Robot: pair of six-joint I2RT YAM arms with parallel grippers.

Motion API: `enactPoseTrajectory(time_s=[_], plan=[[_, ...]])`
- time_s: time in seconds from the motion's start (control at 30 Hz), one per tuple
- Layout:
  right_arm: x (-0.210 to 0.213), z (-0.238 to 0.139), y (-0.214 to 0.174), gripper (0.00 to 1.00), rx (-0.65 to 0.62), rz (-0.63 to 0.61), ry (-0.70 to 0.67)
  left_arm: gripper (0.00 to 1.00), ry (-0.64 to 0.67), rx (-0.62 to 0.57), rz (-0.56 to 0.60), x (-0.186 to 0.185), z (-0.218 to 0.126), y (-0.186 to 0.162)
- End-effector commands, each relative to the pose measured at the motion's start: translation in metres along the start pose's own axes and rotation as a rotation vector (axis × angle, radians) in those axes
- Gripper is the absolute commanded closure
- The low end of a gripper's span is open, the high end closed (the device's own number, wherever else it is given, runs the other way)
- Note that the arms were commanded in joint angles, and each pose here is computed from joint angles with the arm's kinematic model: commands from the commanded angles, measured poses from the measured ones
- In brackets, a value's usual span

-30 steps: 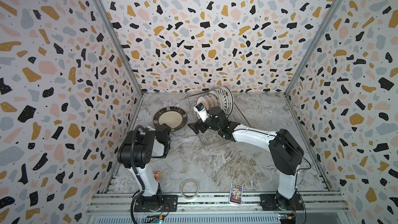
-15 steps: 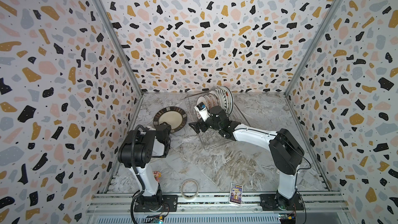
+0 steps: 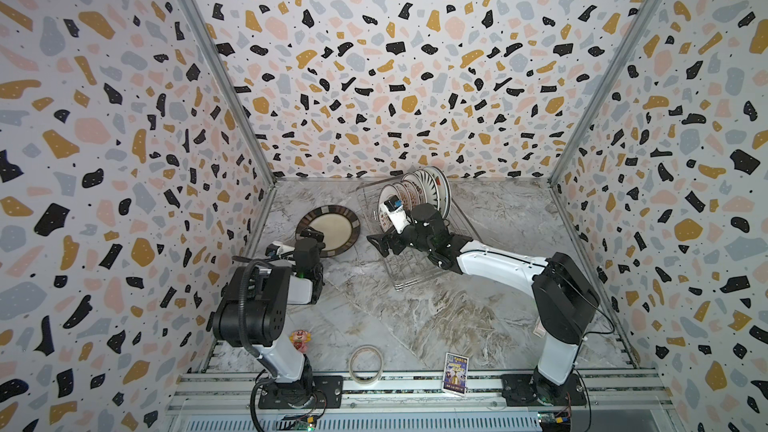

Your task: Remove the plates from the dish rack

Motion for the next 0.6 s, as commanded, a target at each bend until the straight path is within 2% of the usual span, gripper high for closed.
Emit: enactPoseTrajectory(time_s=[0.0,0.13,0.3,0.47,0.57], plan=[[-0.012,-0.032,0.044,0.01,-0.129,0.019,-0.069,0.0,0.026,-0.084,0.047,0.001,-0.012,0.021],[-0.023,-0.055,0.053,0.01,-0.19,0.065,-0.124,0.0,0.005,-0.103,0.051,-0.005,-0.027,0.03],[-0.062,-0.095,0.047,0.01,-0.239,0.18,-0.279,0.0,0.022,-0.104,0.114,-0.019,-0.037,0.036],[-0.101,-0.131,0.035,0.01,-0.266,0.261,-0.412,0.0,-0.064,-0.022,0.17,-0.043,-0.049,0.022],[-0.109,-0.138,0.029,0.01,-0.24,0.243,-0.462,0.0,-0.098,0.005,0.219,-0.06,-0.059,0.009]])
Point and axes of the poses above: each gripper's point midway between its finger pads, its own z axis out along the fingers, its own x axis along the line the jaws close on, y = z × x, the point moved 1 cm from there along -z, back along the fingers, and after that the axes turned 13 degrees about -z, right-handed, at the moved point
